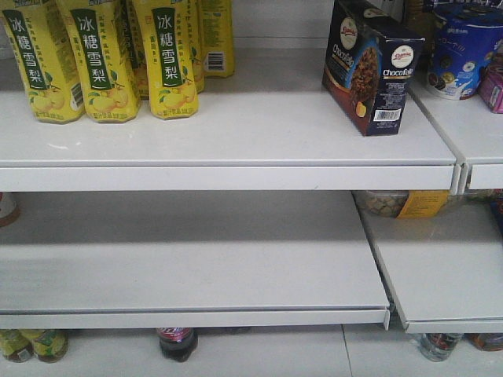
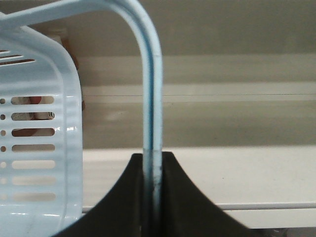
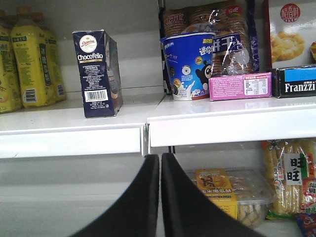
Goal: Left arm holds basket, right arm returns cookies
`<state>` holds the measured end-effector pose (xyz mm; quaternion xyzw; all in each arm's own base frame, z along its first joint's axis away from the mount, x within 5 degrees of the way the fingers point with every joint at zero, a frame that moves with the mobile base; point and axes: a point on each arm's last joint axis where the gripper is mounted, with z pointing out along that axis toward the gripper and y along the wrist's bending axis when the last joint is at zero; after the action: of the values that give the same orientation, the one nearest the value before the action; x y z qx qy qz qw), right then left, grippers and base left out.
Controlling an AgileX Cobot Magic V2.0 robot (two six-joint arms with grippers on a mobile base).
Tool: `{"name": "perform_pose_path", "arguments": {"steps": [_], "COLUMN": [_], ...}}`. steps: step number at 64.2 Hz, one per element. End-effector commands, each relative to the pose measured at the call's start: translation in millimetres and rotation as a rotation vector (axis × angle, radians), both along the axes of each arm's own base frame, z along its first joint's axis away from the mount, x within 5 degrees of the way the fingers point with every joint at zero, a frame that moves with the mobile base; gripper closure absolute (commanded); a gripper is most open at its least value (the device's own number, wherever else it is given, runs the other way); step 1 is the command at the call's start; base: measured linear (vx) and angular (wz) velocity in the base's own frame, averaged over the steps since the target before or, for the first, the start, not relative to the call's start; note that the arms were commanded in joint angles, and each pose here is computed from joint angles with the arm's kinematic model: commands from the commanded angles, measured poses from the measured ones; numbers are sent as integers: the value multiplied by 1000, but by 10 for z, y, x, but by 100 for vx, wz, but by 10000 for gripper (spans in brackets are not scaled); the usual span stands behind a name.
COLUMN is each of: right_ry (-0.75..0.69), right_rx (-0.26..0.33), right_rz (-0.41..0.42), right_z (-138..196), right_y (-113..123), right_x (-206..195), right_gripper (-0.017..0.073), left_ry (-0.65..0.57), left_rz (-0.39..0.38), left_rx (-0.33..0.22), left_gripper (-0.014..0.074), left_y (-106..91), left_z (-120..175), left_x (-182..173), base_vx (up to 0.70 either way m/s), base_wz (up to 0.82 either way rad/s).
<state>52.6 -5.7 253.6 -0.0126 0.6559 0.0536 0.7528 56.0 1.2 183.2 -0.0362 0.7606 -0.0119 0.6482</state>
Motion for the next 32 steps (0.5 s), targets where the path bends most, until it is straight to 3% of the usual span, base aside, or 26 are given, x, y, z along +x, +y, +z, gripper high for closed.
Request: {"name": "perform_pose_path", "arguments": {"steps": [1,32], "right_ry": [-16,-16], "right_rx": [3,3], "right_rz": [13,13], "right_z": [82,82], "right_y": [12,12], "right_x": [-8,-8], "right_gripper": [567,567], "left_ry": [-154,-154], "left_rz": [7,7], "left_rx": [33,33], "left_gripper": [600,600], "left_y": [7,7], "left_z": [198,198], "left_x": [-14,-14], "base_vx": [0,0], "base_wz": [0,0]}}
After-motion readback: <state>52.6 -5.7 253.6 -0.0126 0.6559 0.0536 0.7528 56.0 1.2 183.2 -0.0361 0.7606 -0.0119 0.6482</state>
